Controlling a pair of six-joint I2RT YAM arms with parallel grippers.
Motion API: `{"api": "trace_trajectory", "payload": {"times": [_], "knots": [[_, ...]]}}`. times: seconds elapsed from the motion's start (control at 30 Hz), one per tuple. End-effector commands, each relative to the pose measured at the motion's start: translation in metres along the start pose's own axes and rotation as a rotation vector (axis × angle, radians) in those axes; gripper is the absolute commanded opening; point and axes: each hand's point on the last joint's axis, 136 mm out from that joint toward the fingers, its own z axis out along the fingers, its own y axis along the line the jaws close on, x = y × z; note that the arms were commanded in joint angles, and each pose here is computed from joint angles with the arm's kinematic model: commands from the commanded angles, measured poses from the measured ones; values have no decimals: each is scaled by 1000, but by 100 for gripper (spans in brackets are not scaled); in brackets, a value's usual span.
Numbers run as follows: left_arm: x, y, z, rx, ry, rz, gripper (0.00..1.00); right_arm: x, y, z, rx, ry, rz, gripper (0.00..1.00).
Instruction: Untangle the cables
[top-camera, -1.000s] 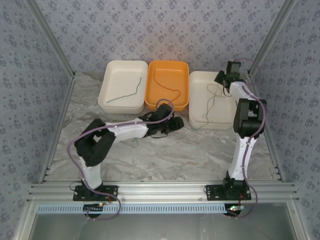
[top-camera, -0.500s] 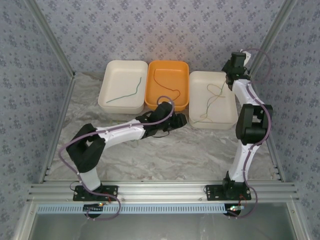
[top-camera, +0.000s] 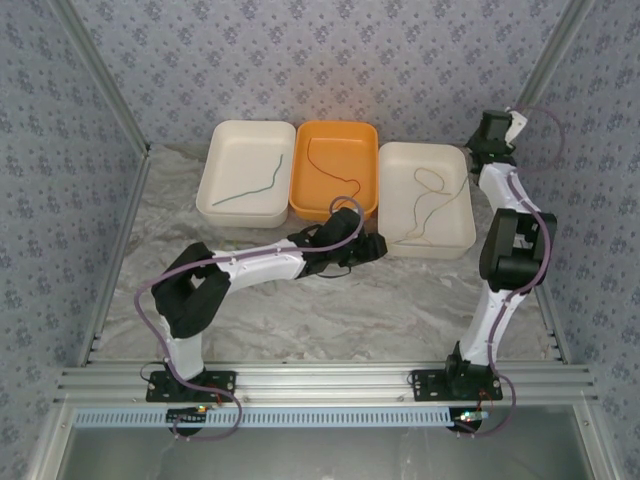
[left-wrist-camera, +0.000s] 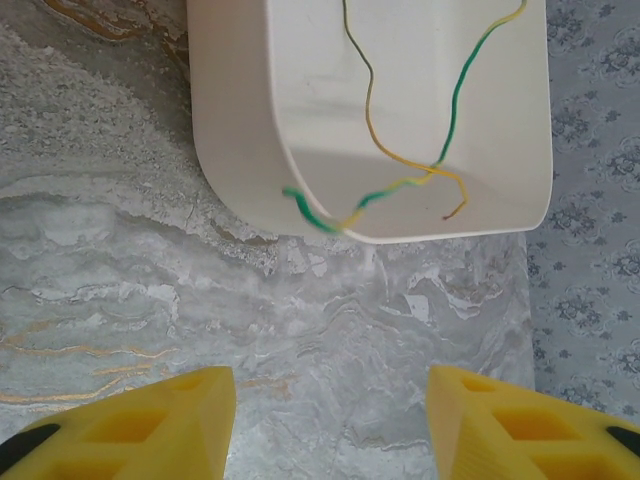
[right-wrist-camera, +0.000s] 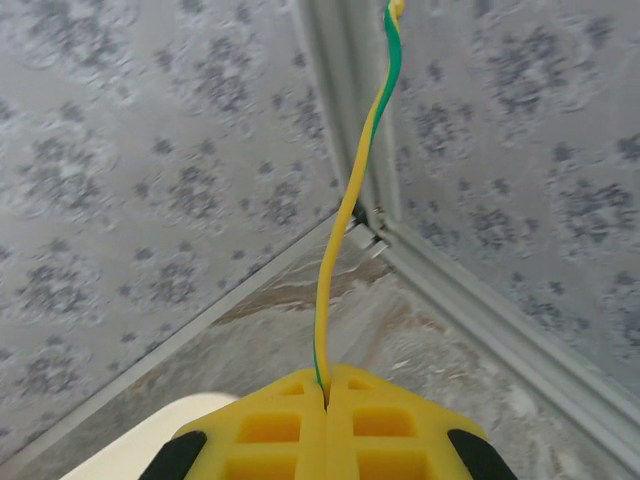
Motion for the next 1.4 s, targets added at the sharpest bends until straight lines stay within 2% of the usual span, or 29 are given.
{"api": "trace_trajectory", "payload": {"times": [0.0, 0.33, 0.53, 0.7, 0.83, 1.07, 1.37], "knots": [[-2, -11, -6, 38, -7, -1, 54, -45, 9, -25, -20, -86, 53, 0], [0, -11, -5, 39, -4, 0, 53, -73, 12, -48, 23, -177, -12, 0], [-6, -19, 13, 41, -3, 16, 50, -56, 28, -51, 12, -174, -92, 0], [-11, -1, 41, -24, 8, 14, 43, -40, 33, -48, -2, -152, -118, 0], [-18, 4, 49, -37, -15, 12, 43, -31, 48, -51, -77, -127, -147, 0], [-24, 3, 66, -53, -21, 29, 43, 26, 94, -70, -259, -17, -428, 0], [-32, 5, 69, -51, -30, 27, 41, 125, 91, -47, -285, 297, -721, 0]]}}
